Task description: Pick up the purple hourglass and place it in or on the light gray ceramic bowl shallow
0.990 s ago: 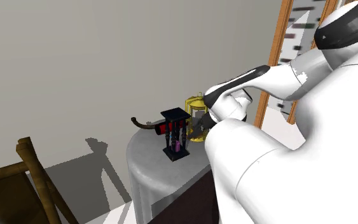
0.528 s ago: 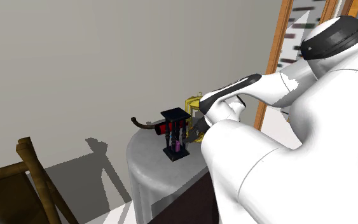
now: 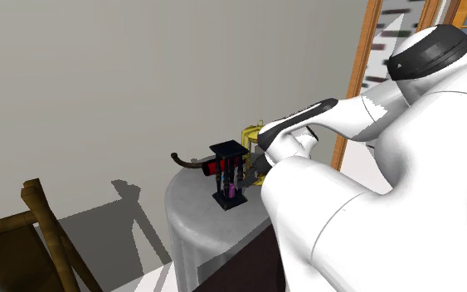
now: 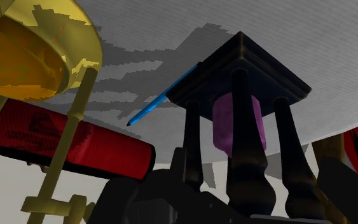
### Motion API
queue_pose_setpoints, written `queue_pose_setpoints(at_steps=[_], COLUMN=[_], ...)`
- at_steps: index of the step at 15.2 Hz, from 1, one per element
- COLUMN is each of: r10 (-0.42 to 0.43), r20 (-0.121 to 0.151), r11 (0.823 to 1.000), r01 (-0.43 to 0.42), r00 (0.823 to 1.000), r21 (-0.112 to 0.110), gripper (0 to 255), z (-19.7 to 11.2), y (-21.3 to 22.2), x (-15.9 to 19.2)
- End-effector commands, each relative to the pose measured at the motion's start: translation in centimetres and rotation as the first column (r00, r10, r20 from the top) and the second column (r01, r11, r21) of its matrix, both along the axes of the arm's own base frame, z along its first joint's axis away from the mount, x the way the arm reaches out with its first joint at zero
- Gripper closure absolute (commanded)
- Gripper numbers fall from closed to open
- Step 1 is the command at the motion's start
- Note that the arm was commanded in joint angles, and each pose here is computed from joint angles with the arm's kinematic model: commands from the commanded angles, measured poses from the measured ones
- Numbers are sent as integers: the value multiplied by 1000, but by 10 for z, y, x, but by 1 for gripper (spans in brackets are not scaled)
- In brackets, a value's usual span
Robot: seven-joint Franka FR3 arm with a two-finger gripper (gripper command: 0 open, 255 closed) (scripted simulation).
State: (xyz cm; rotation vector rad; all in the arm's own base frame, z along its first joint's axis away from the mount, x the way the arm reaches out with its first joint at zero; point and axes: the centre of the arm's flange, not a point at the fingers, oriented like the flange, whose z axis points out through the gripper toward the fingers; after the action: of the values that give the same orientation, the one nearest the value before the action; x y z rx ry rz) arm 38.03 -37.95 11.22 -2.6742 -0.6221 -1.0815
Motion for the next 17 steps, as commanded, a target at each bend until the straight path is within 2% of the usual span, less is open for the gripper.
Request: queue_pose_setpoints(at_steps=[1, 10, 17], r10=[0, 0, 0], r20=[0, 0, 0], r11=[1000, 1000, 1000], r01=[0, 0, 0], r00=[1000, 1000, 1000], r21=[0, 0, 0], gripper=[255, 255, 255], z=[0, 0, 37], y=[0, 0, 0], x=[0, 0, 0])
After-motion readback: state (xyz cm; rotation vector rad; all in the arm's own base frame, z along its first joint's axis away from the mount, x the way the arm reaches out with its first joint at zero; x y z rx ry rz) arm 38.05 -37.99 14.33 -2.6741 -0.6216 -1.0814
